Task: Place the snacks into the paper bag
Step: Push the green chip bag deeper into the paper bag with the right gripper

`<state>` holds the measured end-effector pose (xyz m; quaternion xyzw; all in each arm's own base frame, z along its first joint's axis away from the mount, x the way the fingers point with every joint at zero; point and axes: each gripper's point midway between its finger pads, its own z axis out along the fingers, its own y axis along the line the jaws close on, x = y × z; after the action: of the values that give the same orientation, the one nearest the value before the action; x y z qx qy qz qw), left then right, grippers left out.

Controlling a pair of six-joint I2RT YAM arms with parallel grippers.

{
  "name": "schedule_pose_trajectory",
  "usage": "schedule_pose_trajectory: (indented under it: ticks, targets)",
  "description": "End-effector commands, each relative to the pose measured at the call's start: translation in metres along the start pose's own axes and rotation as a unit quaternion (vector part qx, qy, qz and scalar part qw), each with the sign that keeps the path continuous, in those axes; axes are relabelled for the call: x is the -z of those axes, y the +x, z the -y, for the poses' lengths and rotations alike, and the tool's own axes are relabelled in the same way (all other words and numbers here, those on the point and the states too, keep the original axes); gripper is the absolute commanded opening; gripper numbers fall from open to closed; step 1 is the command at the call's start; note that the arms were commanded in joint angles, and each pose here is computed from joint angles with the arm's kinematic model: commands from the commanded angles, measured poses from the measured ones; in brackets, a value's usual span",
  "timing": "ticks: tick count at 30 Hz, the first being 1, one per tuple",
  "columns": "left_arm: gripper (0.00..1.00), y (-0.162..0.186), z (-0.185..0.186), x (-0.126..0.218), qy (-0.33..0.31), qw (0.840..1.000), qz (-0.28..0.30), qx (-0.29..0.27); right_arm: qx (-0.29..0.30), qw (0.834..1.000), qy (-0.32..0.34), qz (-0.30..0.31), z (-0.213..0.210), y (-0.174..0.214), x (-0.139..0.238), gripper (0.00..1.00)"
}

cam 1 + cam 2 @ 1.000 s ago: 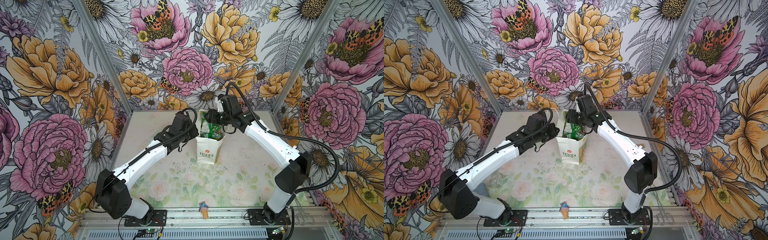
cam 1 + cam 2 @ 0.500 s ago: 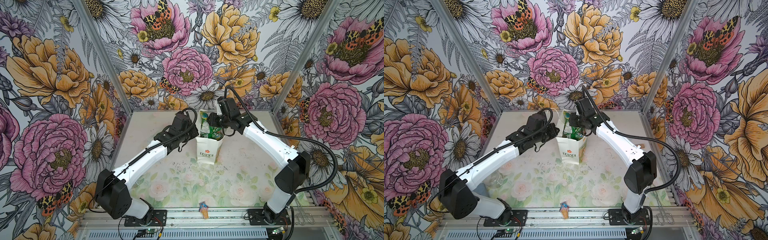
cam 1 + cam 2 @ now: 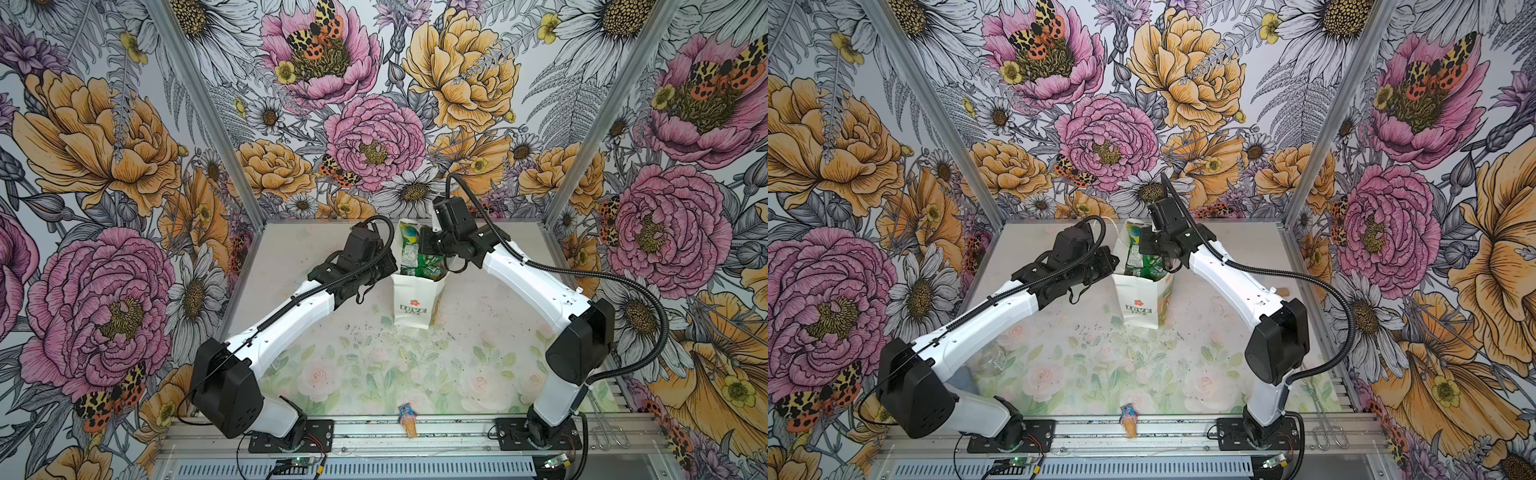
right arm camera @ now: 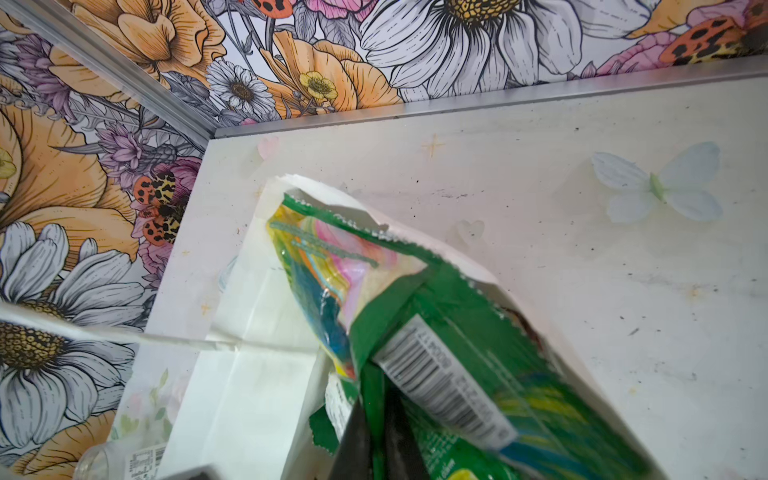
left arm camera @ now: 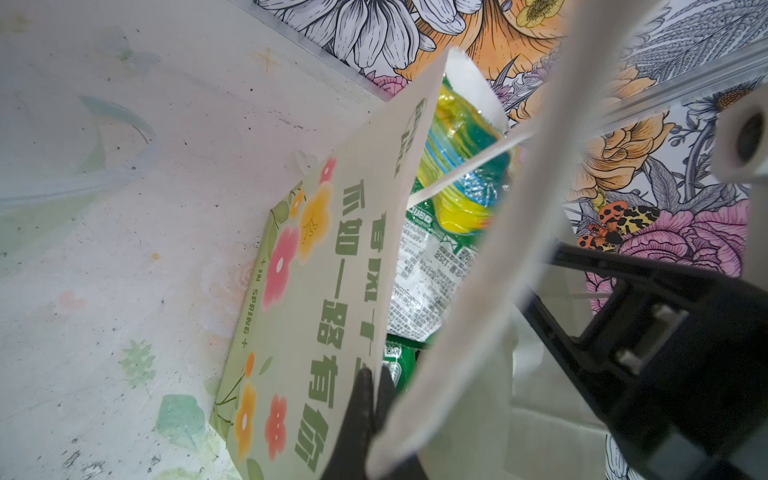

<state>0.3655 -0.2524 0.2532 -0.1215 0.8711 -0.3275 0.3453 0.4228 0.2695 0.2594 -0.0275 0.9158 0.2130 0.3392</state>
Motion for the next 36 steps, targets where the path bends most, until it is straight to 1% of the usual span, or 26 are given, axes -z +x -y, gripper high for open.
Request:
schedule_pose_trajectory:
  ticks: [1,5,11,14,16,22,28,32,36]
  targets:
    - [0.00,-0.004,-0.005,0.003,-0.004,1.000,0.005,0.006,0.012,1.000,0.021,-0.017,0.007,0.011,-0.001,0.00]
    - [0.00,-0.003,-0.006,0.004,-0.004,1.000,0.005,0.007,0.015,1.000,0.015,-0.002,0.004,0.005,0.015,0.00]
    - [0.00,-0.003,-0.007,0.003,-0.005,1.000,0.004,0.008,0.013,0.999,-0.007,0.036,-0.005,-0.010,0.056,0.00]
    - [0.00,-0.003,-0.006,0.002,-0.003,1.000,0.003,0.008,0.000,0.999,-0.018,0.044,-0.009,-0.012,0.073,0.00]
    - [0.00,-0.002,-0.005,0.002,-0.002,1.000,0.002,0.009,-0.006,0.999,-0.027,0.033,-0.012,-0.008,0.075,0.00]
    - [0.00,-0.001,-0.004,0.000,0.000,1.000,-0.001,0.008,-0.009,0.999,-0.040,-0.010,-0.015,0.008,0.054,0.00]
    - [0.00,-0.003,-0.004,0.002,0.000,1.000,0.004,0.008,-0.005,0.999,-0.036,-0.033,-0.014,0.015,0.030,0.00]
    - [0.00,-0.002,-0.005,0.002,-0.001,1.000,0.002,0.008,-0.002,0.999,-0.031,-0.040,-0.014,0.015,0.017,0.00]
    - [0.00,-0.002,-0.004,0.002,0.000,1.000,0.001,0.007,0.001,0.999,-0.025,-0.034,-0.013,0.006,0.009,0.00]
